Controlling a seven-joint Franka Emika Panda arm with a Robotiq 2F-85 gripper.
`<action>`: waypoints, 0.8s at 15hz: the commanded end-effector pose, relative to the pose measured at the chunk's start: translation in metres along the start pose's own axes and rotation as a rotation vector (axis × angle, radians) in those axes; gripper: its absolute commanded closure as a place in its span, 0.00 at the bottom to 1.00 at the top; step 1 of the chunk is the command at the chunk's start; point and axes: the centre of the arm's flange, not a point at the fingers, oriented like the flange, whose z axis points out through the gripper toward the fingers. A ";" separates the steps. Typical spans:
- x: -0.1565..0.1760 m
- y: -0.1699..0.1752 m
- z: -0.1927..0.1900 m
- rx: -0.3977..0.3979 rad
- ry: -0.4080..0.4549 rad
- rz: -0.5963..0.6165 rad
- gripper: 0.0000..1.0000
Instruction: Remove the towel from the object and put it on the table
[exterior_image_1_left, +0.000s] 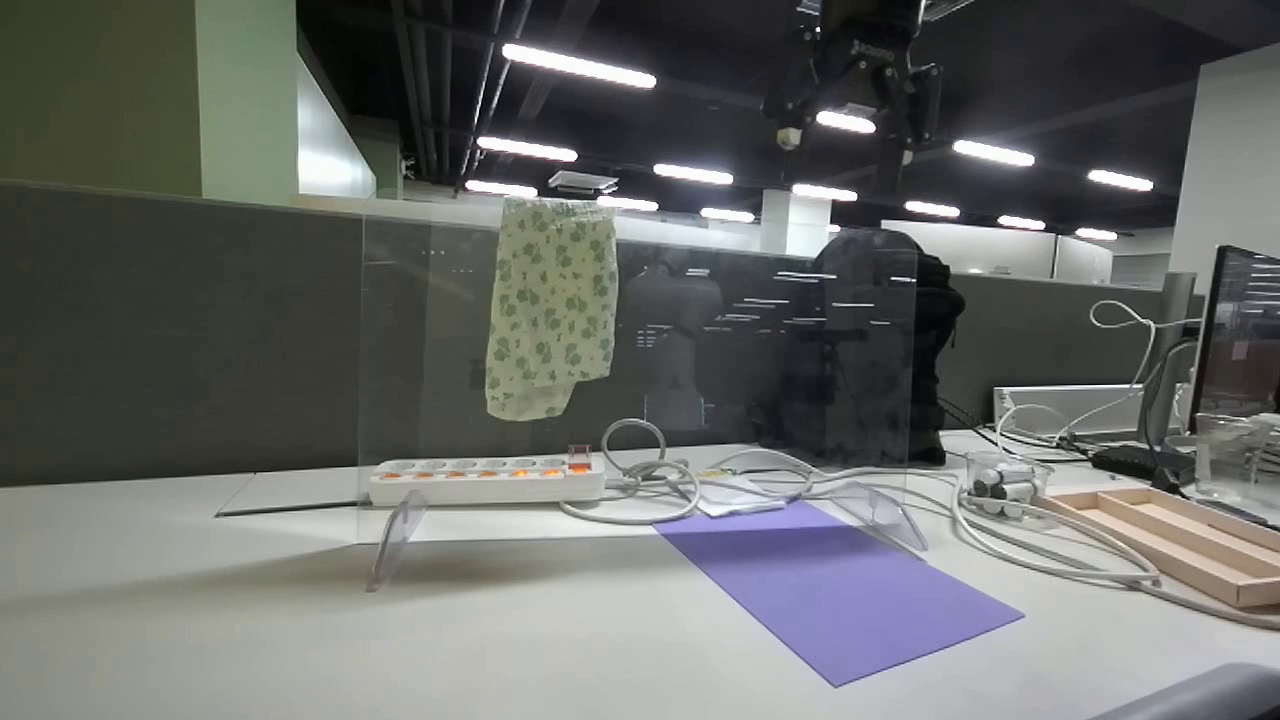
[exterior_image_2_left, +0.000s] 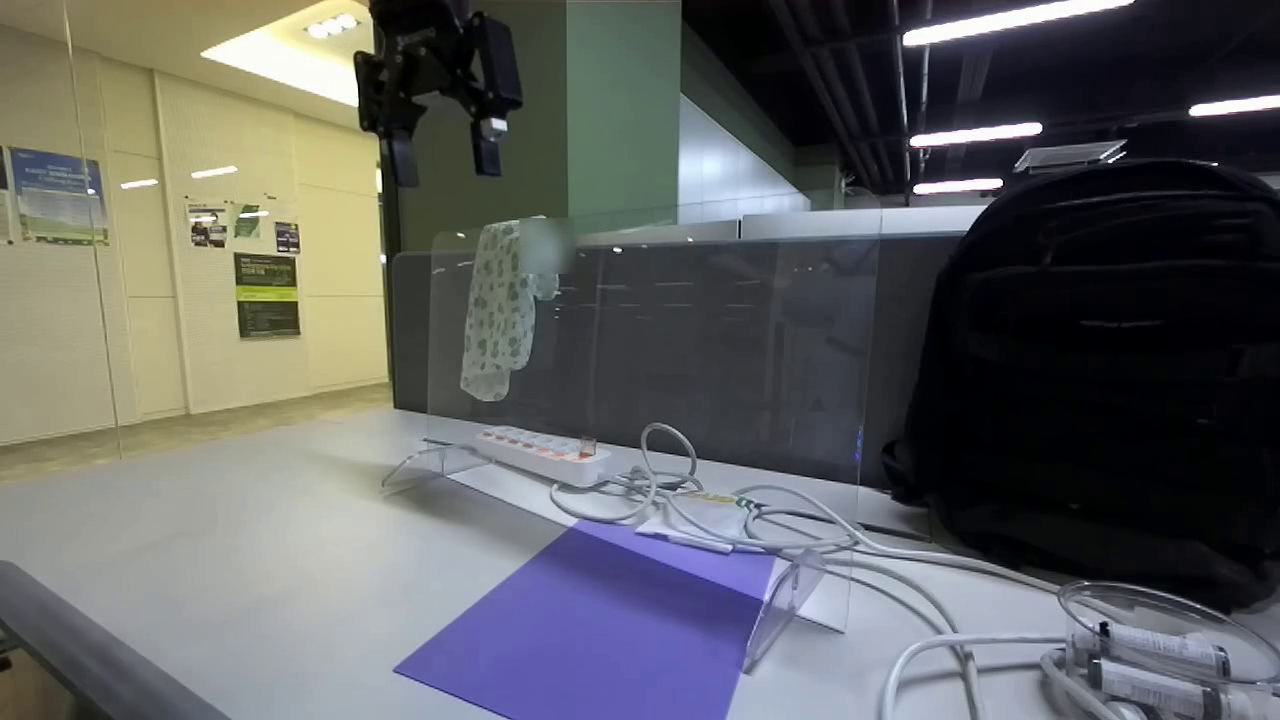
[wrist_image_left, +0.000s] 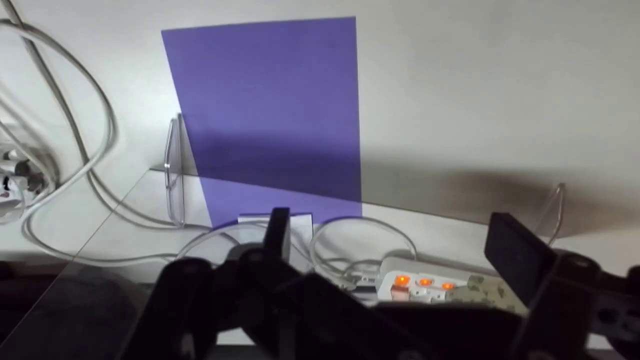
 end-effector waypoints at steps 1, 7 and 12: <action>0.028 -0.014 0.004 -0.057 0.122 0.094 0.00; 0.070 -0.044 0.022 -0.107 0.296 0.136 0.00; 0.097 -0.071 0.022 -0.110 0.401 0.139 0.00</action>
